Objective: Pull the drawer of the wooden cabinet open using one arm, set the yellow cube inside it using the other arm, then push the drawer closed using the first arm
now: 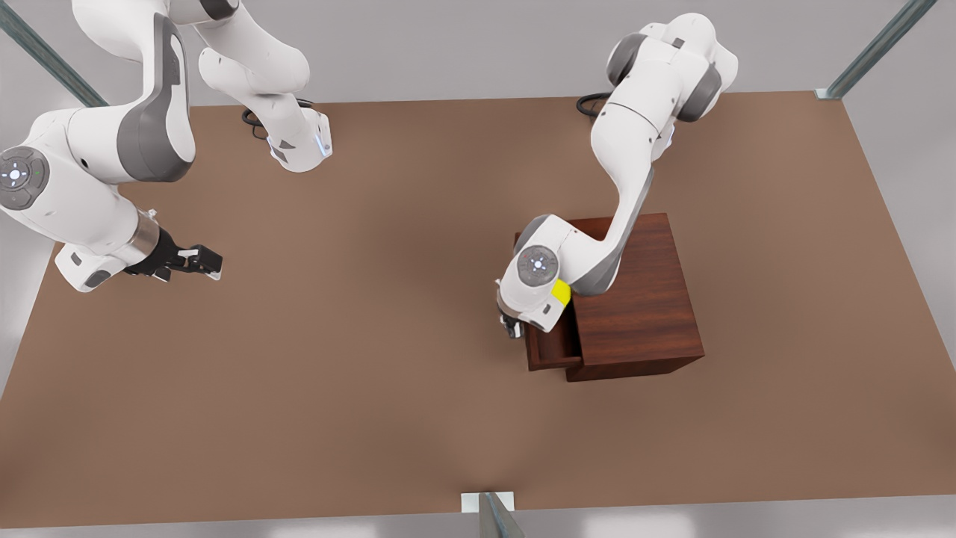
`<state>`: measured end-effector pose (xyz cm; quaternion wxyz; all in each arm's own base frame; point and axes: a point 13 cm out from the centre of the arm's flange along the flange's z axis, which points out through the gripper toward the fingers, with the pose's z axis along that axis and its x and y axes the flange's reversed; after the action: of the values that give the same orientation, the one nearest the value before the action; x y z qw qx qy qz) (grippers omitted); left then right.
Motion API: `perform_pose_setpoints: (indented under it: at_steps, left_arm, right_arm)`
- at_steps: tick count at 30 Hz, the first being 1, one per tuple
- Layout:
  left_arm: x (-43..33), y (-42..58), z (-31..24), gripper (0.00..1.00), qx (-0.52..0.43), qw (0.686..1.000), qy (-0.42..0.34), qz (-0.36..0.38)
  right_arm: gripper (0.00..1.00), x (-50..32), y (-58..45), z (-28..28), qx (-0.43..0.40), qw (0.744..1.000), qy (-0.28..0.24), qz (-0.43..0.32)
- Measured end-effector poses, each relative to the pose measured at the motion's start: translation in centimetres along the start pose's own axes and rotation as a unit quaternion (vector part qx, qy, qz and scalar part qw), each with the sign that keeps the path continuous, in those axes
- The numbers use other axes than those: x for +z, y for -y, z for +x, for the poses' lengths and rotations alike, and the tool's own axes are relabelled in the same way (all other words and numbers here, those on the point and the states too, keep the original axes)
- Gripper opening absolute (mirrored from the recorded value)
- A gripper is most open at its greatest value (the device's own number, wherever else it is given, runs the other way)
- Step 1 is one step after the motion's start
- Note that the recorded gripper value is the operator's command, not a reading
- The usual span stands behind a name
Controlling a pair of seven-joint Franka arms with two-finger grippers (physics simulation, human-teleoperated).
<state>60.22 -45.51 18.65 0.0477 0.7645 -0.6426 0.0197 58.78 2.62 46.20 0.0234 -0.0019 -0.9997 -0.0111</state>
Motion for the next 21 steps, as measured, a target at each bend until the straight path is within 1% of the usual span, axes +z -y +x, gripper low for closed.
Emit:
perform_pose_setpoints:
  at_steps: [6,12,21]
  left_arm:
    - [-0.1,2.2,-4.7,0.21,-0.011,0.999,0.023,-0.023]
    - [0.9,0.5,-5.3,0.21,0.012,0.998,0.041,-0.049]
    - [0.4,0.1,-6.9,0.21,0.033,0.996,0.053,-0.071]
  right_arm:
    - [1.0,0.0,-0.1,0.0,-0.004,1.0,0.0,0.0]
    - [1.0,-0.2,-1.1,0.1,-0.012,1.0,0.002,0.0]
    - [1.0,-0.3,-1.2,0.1,-0.014,1.0,0.002,0.0]
